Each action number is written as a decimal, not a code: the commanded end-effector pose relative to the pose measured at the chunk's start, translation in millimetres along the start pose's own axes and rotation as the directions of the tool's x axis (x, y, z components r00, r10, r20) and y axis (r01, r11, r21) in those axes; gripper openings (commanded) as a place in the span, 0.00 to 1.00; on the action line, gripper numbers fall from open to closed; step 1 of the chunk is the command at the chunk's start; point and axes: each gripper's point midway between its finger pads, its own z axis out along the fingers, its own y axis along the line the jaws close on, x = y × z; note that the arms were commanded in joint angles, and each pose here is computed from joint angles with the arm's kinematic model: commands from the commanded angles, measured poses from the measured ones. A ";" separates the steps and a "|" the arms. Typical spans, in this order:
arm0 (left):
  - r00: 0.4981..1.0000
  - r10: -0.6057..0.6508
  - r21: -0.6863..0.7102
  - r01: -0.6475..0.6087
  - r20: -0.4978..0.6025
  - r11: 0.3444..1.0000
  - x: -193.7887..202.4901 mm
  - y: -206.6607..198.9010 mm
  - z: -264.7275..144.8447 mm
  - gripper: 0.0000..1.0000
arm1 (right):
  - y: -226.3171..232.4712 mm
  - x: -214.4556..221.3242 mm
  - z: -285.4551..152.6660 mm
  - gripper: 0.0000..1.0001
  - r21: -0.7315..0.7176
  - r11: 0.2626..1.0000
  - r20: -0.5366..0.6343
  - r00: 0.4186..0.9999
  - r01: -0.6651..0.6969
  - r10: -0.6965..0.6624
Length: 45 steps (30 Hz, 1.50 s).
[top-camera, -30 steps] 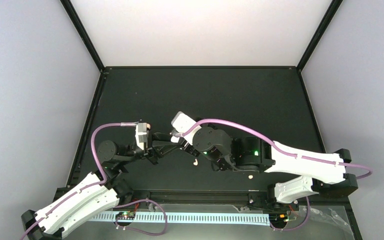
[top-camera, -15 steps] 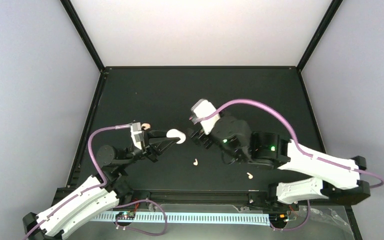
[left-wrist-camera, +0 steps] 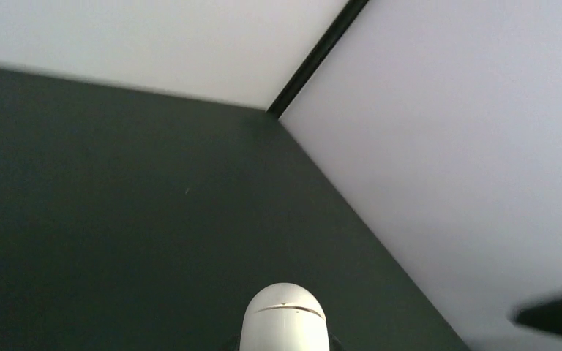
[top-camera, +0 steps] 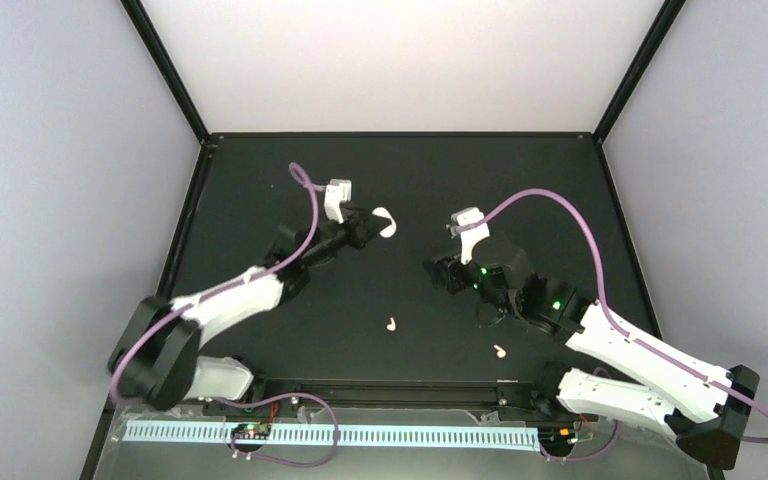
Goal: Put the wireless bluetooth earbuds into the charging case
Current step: Place the charging case at the center of the board.
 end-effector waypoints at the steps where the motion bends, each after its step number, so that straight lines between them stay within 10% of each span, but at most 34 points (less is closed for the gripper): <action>1: 0.955 -0.278 0.008 0.281 -0.106 0.960 13.6 42.9 41.5 0.02 | 0.4 9.4 -2.4 0.85 -0.045 0.995 0.012 0.996 -0.090 0.090; 10: 0.858 -0.466 -0.124 0.449 -0.217 0.885 69.9 111.4 82.5 0.02 | -9.4 20.8 -4.9 0.86 -0.023 0.997 0.003 0.997 -0.071 0.072; 31: 0.756 -0.499 -0.384 0.348 -0.425 0.855 142.5 168.0 96.1 0.09 | 0.5 23.7 11.4 0.86 -0.042 0.997 -0.034 0.998 -0.058 0.057; 45: 0.785 -0.477 -0.475 0.270 -0.395 0.838 131.7 175.3 66.0 0.91 | 9.3 27.4 43.1 0.86 -0.061 0.993 -0.099 0.990 -0.102 0.096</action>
